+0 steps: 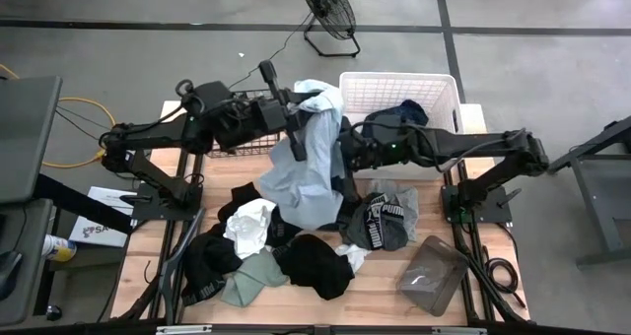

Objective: Pick & Place Cloths
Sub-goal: Put the white patterned shirt into the white bin

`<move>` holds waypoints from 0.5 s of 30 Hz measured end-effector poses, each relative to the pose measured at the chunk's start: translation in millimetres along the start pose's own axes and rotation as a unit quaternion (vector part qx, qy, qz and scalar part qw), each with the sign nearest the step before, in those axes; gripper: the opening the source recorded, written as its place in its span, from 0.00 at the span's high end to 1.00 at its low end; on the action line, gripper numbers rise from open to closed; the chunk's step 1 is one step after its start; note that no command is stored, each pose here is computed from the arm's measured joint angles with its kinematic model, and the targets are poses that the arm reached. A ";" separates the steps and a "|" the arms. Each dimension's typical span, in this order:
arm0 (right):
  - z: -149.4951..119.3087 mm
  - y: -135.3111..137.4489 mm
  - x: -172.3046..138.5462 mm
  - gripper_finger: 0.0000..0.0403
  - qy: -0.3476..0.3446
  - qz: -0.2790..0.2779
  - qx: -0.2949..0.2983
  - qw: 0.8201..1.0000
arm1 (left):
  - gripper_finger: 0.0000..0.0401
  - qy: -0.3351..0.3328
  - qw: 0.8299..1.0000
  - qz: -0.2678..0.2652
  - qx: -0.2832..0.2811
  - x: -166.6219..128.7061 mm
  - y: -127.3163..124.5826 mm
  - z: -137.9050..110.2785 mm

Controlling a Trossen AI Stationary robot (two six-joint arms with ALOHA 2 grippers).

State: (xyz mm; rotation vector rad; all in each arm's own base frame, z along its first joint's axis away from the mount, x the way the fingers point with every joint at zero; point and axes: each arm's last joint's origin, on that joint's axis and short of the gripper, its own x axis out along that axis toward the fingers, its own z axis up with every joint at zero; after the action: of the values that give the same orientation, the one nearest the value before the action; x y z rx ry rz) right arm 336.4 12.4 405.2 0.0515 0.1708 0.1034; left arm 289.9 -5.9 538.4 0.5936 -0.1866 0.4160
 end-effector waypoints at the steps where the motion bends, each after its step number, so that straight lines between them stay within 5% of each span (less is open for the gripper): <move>1: 1.3 0.5 0.2 0.03 -0.007 0.005 0.008 1.000 | 0.95 -0.002 1.000 -0.001 -0.001 -0.3 0.7 0.9; 8: 9.8 1.9 -0.1 0.17 -0.051 0.022 0.040 0.998 | 0.95 -0.016 1.000 -0.007 -0.009 -1.2 2.6 4.0; 15: 11.1 2.7 0.2 0.52 -0.058 0.027 0.050 0.997 | 0.95 -0.019 1.000 -0.015 -0.019 -1.2 1.9 3.9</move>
State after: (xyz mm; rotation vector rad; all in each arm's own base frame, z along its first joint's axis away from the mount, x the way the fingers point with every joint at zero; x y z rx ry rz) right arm 338.2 14.7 416.3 0.1626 0.0575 0.1457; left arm 287.9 -7.2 542.2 0.5663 -0.2209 0.3726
